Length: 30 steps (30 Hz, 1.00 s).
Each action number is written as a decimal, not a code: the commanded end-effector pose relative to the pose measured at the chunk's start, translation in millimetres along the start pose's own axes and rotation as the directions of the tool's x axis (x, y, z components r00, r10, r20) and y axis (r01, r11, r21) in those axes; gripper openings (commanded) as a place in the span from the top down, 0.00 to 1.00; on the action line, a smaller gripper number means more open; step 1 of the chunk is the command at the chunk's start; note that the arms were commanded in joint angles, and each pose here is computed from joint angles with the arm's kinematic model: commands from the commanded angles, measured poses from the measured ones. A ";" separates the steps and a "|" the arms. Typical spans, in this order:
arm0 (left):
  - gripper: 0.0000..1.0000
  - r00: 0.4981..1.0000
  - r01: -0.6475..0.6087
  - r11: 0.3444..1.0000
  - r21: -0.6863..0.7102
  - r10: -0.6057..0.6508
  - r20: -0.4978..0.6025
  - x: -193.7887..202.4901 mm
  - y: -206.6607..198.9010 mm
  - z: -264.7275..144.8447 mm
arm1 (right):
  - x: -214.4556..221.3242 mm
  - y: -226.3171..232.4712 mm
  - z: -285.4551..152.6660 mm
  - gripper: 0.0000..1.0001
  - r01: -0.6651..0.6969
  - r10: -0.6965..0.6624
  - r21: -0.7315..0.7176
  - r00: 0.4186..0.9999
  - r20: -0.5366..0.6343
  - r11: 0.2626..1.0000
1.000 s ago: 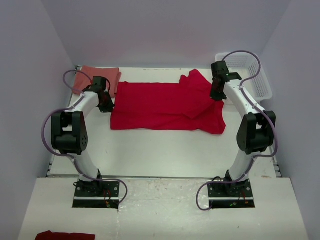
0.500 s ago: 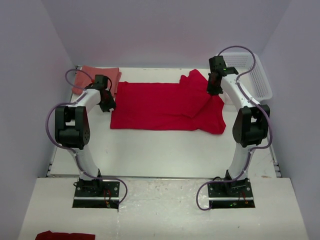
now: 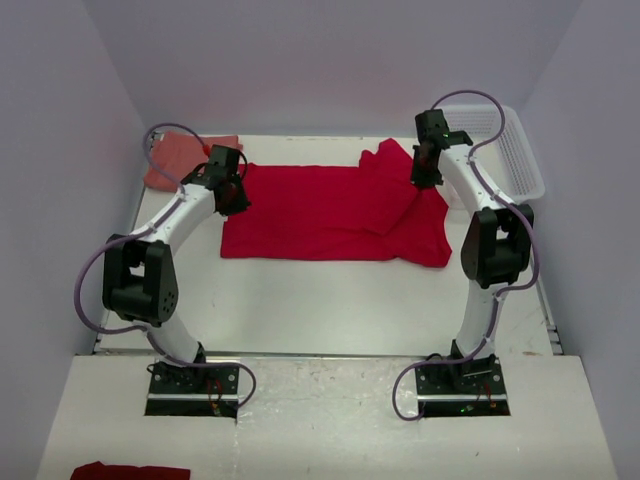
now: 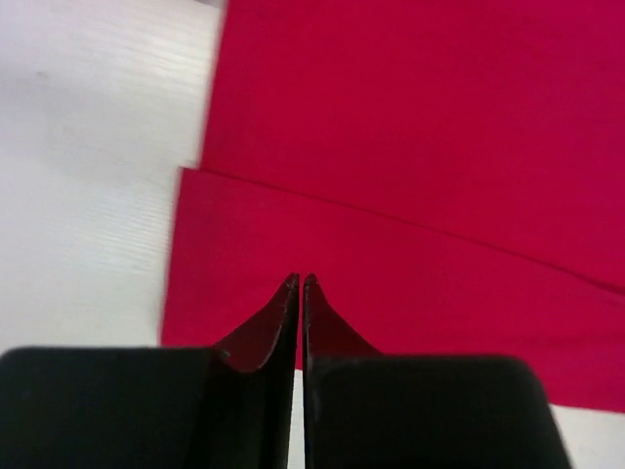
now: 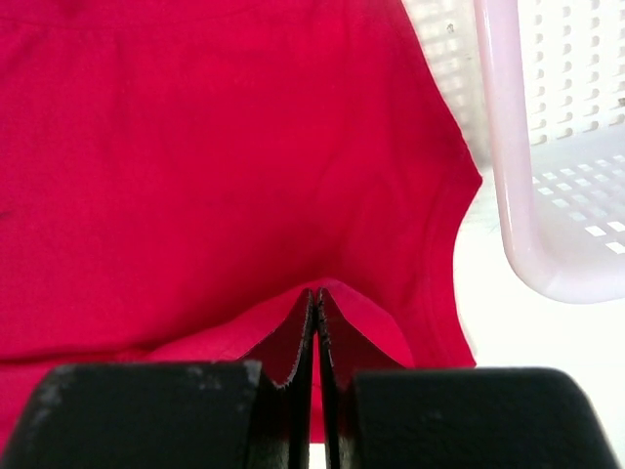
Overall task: Fold and stack the t-shirts
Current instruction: Fold the flattened tshirt in 1/3 of the way
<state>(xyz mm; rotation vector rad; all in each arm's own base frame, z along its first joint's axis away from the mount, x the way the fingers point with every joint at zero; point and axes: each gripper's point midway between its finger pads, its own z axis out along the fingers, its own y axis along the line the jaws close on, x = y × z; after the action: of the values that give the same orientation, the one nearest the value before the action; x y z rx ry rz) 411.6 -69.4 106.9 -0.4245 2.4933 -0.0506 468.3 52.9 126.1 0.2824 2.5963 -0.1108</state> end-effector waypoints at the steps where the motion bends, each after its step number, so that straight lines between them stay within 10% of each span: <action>1: 1.00 0.998 0.017 0.996 0.090 -0.012 -0.060 26.3 -11.4 0.6 | -18.6 7.3 -11.0 1.00 0.015 -0.013 -0.040 0.999 0.050 0.999; 6: 1.00 0.995 -0.013 0.995 0.094 0.022 -0.094 41.1 -9.3 6.6 | -23.5 17.6 5.8 0.99 0.042 -0.040 -0.063 0.999 0.027 0.997; 10: 1.00 0.993 -0.032 0.995 0.093 0.042 -0.113 51.1 -6.2 11.6 | -36.6 31.4 15.9 0.32 0.057 -0.050 -0.115 0.997 0.063 0.992; 17: 1.00 0.985 -0.079 0.993 0.090 0.091 -0.146 60.2 -3.3 22.8 | -43.7 12.9 -20.1 0.25 0.006 0.000 -0.053 0.992 0.127 0.999; 20: 1.00 0.982 -0.097 0.992 0.079 0.108 -0.155 59.6 -1.5 27.5 | -22.2 3.6 -47.4 0.37 -0.017 0.024 -0.060 0.992 0.124 0.998; 22: 1.00 0.981 -0.098 0.992 0.080 0.110 -0.162 59.0 -2.7 29.0 | -5.7 4.9 -66.4 0.98 -0.025 0.039 -0.097 0.987 0.153 0.995; 30: 1.00 0.972 -0.070 0.997 0.016 0.072 -0.226 81.5 17.3 38.5 | 17.9 8.2 -122.2 1.00 -0.043 0.083 -0.173 0.970 0.230 0.984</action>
<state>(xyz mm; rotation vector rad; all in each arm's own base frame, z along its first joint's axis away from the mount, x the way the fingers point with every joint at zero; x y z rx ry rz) 368.7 -84.8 29.3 -0.3145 2.7288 -0.1022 394.7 74.6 210.2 0.2354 2.3937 0.0630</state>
